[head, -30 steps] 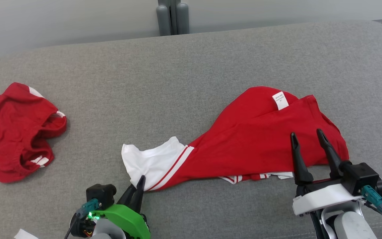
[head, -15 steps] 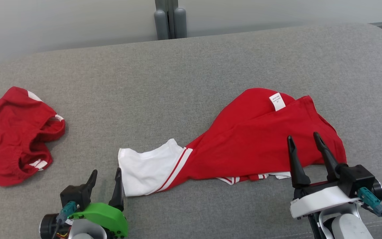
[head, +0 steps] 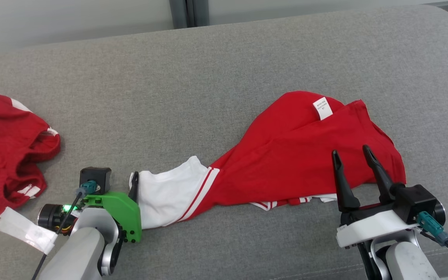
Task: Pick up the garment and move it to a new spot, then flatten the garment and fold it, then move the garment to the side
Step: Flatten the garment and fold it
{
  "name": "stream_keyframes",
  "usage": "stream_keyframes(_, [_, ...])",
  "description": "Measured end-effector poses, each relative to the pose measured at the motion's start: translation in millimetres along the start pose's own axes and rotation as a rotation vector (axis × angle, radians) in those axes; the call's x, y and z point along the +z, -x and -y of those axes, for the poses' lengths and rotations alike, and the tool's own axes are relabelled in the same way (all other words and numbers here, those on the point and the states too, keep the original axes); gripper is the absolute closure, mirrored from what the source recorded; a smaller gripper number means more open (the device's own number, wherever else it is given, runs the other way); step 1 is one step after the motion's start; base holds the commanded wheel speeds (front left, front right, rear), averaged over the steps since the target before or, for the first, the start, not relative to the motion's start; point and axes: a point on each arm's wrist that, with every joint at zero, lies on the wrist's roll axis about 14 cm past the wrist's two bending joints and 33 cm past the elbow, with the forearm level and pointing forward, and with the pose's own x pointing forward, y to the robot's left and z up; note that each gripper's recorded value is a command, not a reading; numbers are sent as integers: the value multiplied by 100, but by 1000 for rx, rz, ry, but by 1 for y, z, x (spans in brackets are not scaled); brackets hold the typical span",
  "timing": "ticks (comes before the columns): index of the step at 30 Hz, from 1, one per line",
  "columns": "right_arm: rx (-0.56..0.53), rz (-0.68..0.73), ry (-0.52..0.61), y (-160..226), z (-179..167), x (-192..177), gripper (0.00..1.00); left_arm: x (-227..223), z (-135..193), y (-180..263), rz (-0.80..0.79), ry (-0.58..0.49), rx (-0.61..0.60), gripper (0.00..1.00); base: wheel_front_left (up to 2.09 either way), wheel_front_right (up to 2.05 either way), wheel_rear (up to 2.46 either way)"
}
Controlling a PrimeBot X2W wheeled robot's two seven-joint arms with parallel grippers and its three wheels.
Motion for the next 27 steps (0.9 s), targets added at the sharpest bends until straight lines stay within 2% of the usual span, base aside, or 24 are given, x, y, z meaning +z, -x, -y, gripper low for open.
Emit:
stream_keyframes(1, [-2,-1,1,-1,1,0,0,-3,0,-1,-16,-2,-2,1,0,0,0])
stream_keyframes(2, [-6,-2,1,-1,2,-1,0,-5,1,-3,-29,-5,-7,27,0,0,0])
stream_keyframes(4, [-15,-5,3,-2,6,-2,0,-7,5,-5,-46,5,-23,61,0,0,0])
stream_keyframes(5, [-18,-7,2,-3,7,-3,0,-8,8,-6,-53,10,-33,83,0,0,0])
stream_keyframes(6, [-20,-10,3,-3,8,-4,0,-11,10,-7,-71,25,-42,100,0,0,0])
stream_keyframes(15, [-36,-10,-1,-3,13,-4,0,-30,22,-1,-175,40,-89,100,0,0,0])
stream_keyframes(17, [-36,-6,-1,-3,13,-3,0,-22,19,1,-129,27,-73,100,0,0,0])
stream_keyframes(21, [-35,2,0,-2,12,0,0,16,6,4,63,13,-11,100,0,0,0])
stream_keyframes(27, [-23,10,-3,-1,8,3,0,56,6,19,249,19,-1,100,0,0,0])
